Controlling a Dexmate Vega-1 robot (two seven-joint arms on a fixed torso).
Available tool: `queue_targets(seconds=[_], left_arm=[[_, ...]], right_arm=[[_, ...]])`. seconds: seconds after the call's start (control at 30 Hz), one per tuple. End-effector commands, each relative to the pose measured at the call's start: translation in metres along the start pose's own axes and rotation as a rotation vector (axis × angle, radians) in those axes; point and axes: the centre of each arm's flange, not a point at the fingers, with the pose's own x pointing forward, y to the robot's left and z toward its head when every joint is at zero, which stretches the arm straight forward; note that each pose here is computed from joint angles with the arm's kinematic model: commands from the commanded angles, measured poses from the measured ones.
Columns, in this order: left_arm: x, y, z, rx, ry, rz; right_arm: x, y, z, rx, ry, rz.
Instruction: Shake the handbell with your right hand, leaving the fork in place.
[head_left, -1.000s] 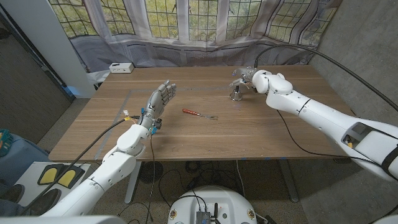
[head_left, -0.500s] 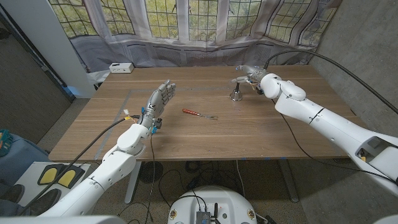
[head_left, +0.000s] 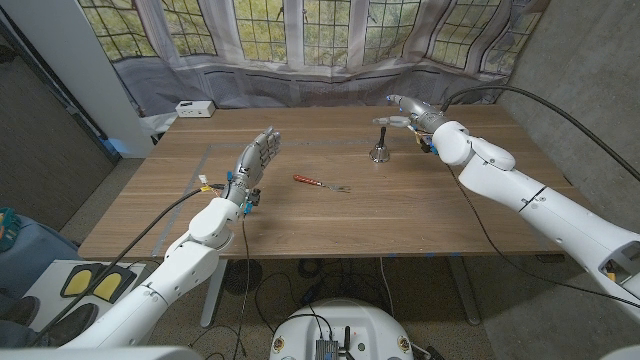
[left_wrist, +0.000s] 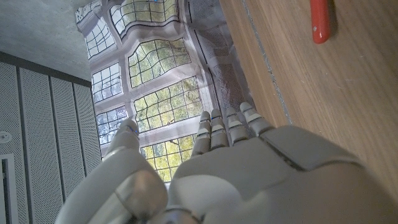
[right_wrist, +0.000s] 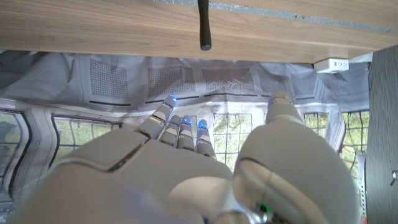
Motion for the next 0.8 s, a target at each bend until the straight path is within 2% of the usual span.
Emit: queue_targets(seconds=[0.03,0.43,0.8], left_arm=[[0.004,0.001,0.0,-0.012,-0.03,0.027],[0.014,0.004,0.006,0.009,-0.056,0.036],[0.025,0.013,0.008,0.031,-0.059,0.042]], right_arm=[[-0.027,-0.015,-0.009,0.142,-0.02,-0.078],[-0.054,-0.017,-0.034,0.347,-0.029,-0.18],[-0.062,-0.007,-0.055,0.52,-0.064,-0.207]])
